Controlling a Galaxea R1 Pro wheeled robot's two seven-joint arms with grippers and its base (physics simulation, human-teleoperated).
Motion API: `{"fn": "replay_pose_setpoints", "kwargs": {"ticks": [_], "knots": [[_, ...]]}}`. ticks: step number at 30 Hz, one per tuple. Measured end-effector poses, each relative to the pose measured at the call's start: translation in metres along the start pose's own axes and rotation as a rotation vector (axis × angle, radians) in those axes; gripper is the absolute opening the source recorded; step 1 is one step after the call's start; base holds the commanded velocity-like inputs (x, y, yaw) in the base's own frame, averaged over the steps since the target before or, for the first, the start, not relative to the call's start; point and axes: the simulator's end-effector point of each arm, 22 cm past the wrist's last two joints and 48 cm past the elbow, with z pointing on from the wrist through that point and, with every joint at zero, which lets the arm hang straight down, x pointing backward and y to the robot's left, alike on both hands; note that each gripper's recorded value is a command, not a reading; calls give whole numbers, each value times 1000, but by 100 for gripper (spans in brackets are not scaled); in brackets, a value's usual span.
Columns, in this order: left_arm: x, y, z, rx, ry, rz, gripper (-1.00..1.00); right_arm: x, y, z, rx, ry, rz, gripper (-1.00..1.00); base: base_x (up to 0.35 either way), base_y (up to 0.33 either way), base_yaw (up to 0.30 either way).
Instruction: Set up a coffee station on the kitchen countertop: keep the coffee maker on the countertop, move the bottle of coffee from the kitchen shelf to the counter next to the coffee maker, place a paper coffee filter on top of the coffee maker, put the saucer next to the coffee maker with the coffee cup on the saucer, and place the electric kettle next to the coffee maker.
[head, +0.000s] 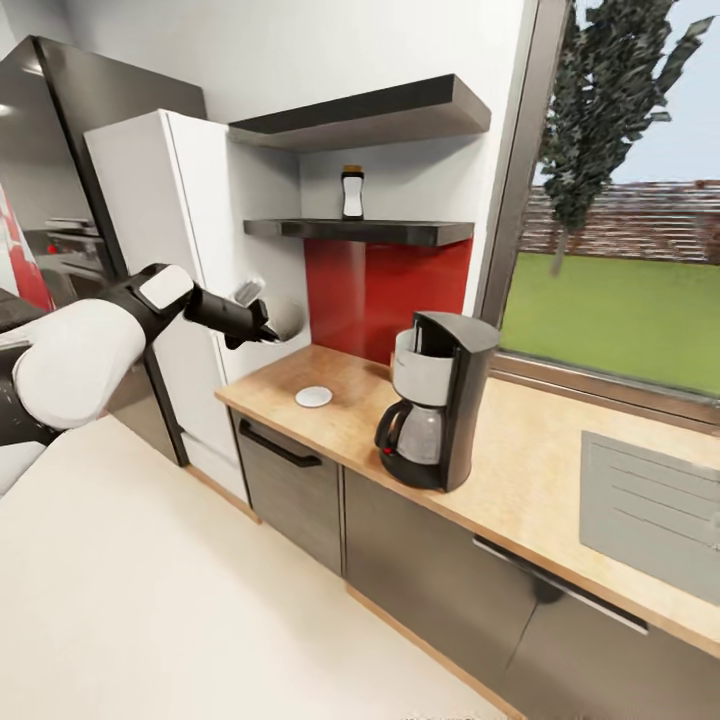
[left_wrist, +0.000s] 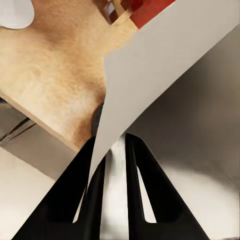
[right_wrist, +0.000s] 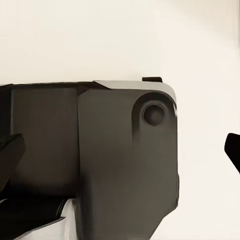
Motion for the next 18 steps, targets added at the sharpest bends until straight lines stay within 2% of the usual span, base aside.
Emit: {"fn": "replay_pose_setpoints", "kwargs": {"ticks": [2,3,6,10,18], "knots": [[-1,18,-6,-64,8,-19,-100,0,1,0,-2,0,0,100,0,0,-268],[-8,21,-15,-89,0,-20,-100,0,1,0,-3,-1,0,100,0,0,-268],[-19,17,-27,-106,-18,-13,-100,0,2,0,-4,-1,1,100,0,0,-268],[-14,9,-21,-124,-5,2,-100,0,3,0,-5,1,1,100,0,0,-262],[-8,9,-15,-120,8,-5,-100,1,3,0,-6,1,0,100,0,0,-267]]}}
